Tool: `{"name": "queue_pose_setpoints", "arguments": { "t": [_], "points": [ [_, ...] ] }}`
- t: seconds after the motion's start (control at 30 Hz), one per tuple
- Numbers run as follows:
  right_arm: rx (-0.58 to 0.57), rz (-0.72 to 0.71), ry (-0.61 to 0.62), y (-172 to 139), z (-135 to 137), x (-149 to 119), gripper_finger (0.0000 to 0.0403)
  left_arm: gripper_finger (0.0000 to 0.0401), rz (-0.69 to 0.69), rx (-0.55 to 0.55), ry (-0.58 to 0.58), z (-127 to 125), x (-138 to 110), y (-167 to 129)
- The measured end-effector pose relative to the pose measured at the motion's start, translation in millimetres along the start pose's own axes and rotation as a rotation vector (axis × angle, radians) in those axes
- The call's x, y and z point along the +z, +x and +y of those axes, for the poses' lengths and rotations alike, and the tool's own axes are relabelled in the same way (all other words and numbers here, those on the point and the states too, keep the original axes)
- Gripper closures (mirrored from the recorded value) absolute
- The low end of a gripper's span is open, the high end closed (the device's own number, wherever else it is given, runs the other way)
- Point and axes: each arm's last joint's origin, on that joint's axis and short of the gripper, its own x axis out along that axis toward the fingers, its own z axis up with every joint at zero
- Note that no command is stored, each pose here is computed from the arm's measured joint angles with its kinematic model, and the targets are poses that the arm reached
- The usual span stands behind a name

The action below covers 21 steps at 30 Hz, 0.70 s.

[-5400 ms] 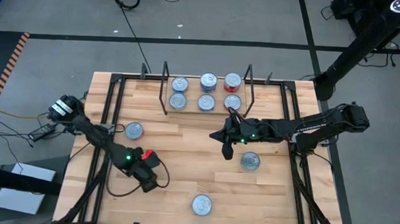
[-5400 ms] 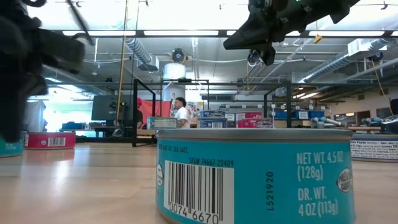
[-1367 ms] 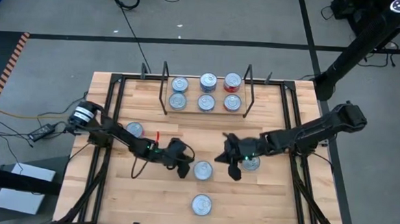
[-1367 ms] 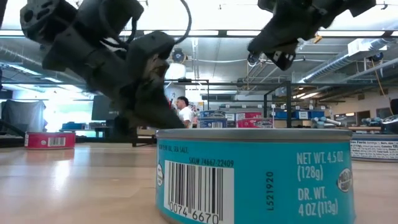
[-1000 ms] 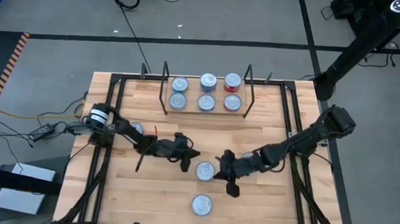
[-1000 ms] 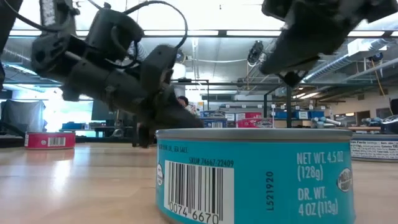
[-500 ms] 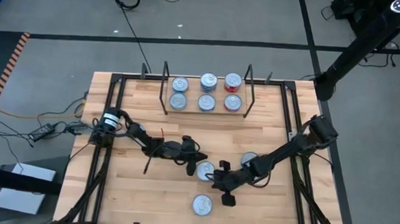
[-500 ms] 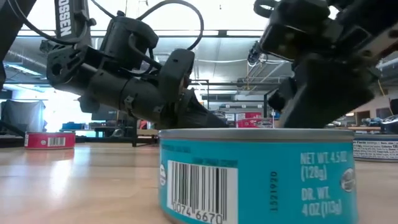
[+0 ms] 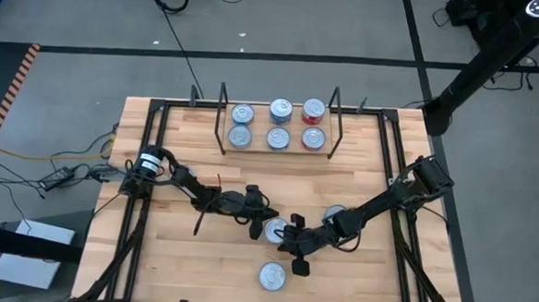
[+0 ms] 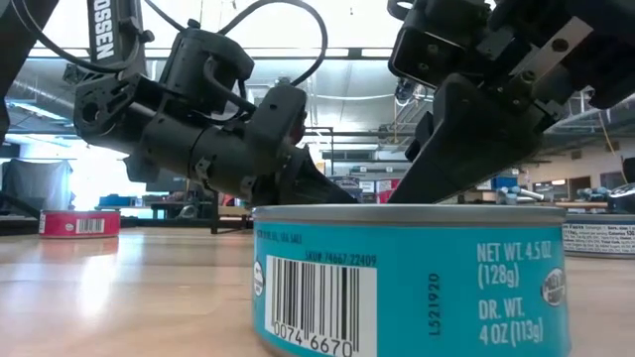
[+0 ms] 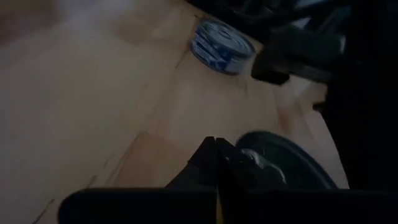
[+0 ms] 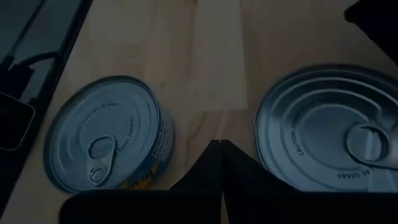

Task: Stack canned seafood by type on shelf
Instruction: Stack the center light blue tuna can on top of the other light blue tuna can on the shelf

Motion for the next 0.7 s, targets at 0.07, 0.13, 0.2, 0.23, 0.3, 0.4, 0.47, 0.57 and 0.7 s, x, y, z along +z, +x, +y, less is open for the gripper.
{"name": "queue_pose_setpoints", "arguments": {
  "t": [0.07, 0.13, 0.2, 0.23, 0.3, 0.4, 0.47, 0.57, 0.7],
  "points": [
    [-0.001, 0.001, 0.000, 0, 0, 0, 0.0392, 0.0401, 0.023, -0.029, 0.031, 0, -1, 0],
    [-0.001, 0.001, 0.010, 0, 0, 0, 0.0387, 0.0400, 0.043, -0.058, 0.059, 0, -2, 0],
    [0.000, 0.000, 0.027, 0, -1, 0, 0.0379, 0.0400, 0.053, -0.077, 0.087, 0, -2, 0],
    [0.008, 0.005, 0.034, 0, -2, 1, 0.0375, 0.0400, 0.056, -0.080, 0.109, 0, -3, 0],
    [0.022, 0.013, 0.038, 1, -3, 1, 0.0371, 0.0400, 0.055, -0.067, 0.148, 1, -4, -1],
    [0.030, 0.012, 0.014, 1, -3, 2, 0.0373, 0.0400, 0.064, -0.010, 0.165, 7, -7, -4],
    [0.032, 0.009, -0.016, 1, -3, 2, 0.0381, 0.0400, 0.072, 0.007, 0.169, 11, -9, -7],
    [0.044, 0.013, -0.052, 1, -2, 2, 0.0396, 0.0400, 0.069, 0.012, 0.209, 12, -10, -8],
    [0.054, 0.026, -0.075, 4, -2, -2, 0.0392, 0.0400, 0.045, 0.008, 0.244, 14, -8, -8]
  ]
}}
